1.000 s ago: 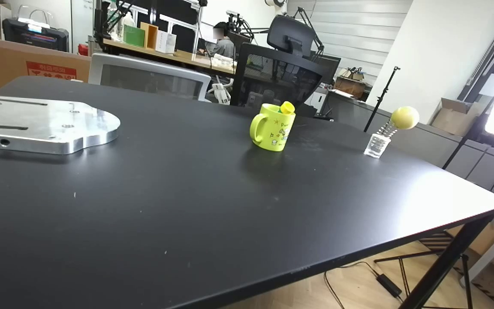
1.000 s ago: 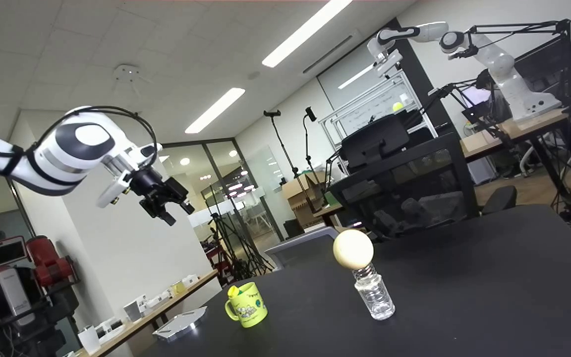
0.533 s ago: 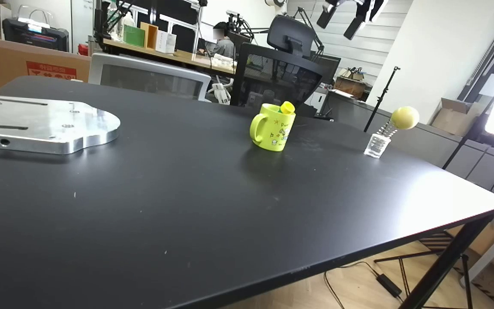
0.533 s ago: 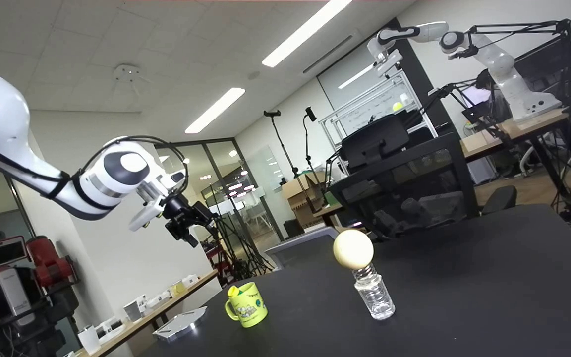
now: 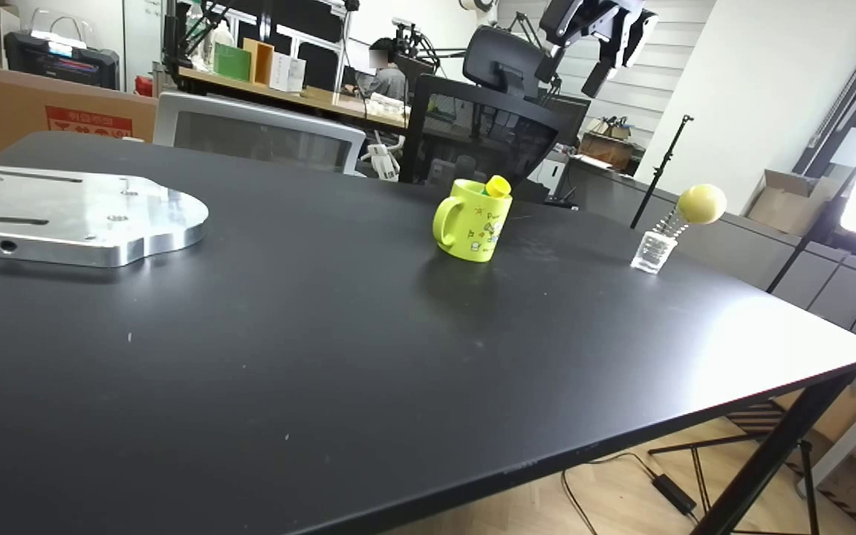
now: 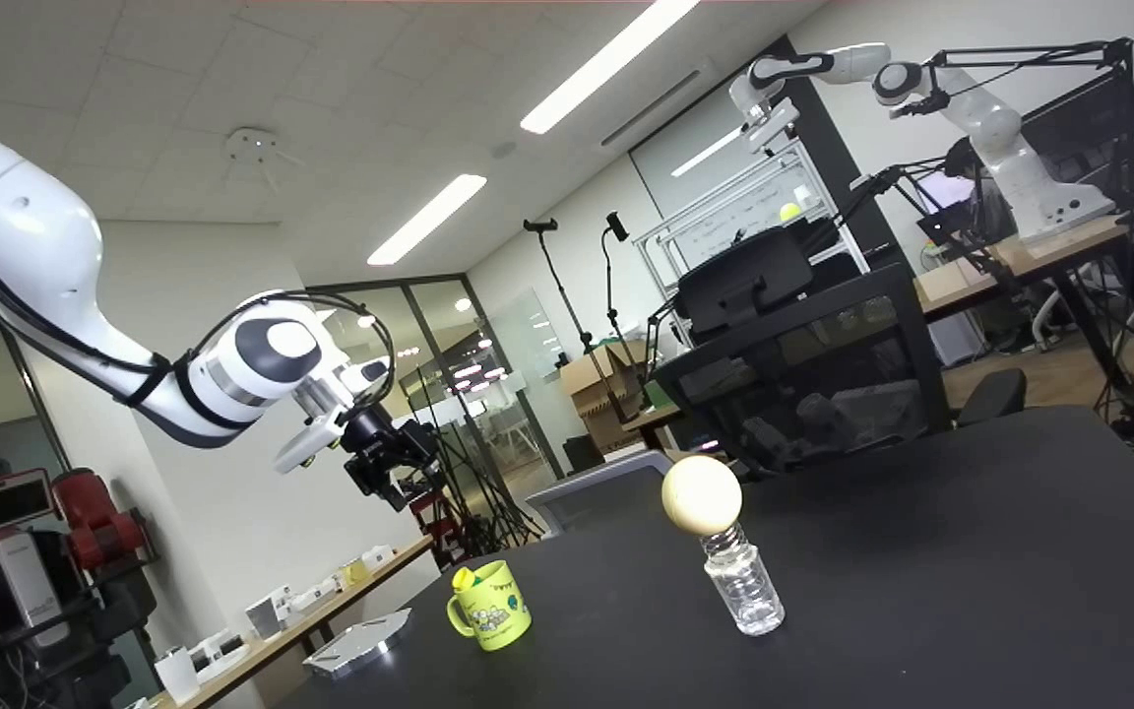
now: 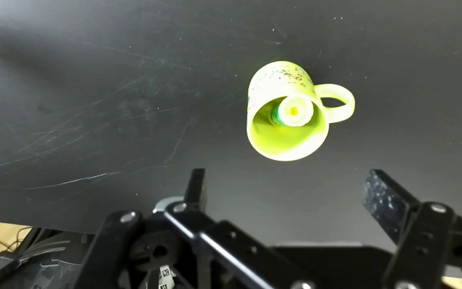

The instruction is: Remove the yellow object from the yellow cup and put it on the table

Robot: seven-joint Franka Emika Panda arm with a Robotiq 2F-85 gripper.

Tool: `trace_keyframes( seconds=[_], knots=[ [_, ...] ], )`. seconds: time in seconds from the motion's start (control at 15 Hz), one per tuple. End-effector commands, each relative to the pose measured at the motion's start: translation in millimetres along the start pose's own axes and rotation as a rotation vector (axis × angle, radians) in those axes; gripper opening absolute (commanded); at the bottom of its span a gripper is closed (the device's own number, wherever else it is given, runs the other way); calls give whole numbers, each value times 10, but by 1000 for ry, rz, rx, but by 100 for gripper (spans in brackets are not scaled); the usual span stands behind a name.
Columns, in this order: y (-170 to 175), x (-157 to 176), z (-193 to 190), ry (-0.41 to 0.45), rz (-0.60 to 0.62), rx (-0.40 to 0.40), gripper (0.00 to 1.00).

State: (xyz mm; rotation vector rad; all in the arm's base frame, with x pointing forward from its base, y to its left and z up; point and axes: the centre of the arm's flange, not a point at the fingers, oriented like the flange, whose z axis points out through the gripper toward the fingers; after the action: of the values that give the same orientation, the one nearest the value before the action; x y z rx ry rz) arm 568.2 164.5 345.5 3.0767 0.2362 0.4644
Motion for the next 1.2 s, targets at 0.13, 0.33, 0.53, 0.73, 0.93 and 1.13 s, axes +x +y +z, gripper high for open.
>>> trace_keyframes(
  seconds=[0.13, 0.33, 0.53, 0.73, 0.93, 1.13],
  knots=[
    [-47, 121, 410, 39, 58, -6, 100],
    [-79, 73, 715, -1, 73, 9, 100],
    [-173, -8, 1014, -39, 60, 5, 100],
    [-272, -19, 1212, -50, 49, 2, 100],
    [-350, -6, 1321, -43, 45, -2, 73],
    [-381, 9, 1376, -25, 52, -8, 51]
  ],
)
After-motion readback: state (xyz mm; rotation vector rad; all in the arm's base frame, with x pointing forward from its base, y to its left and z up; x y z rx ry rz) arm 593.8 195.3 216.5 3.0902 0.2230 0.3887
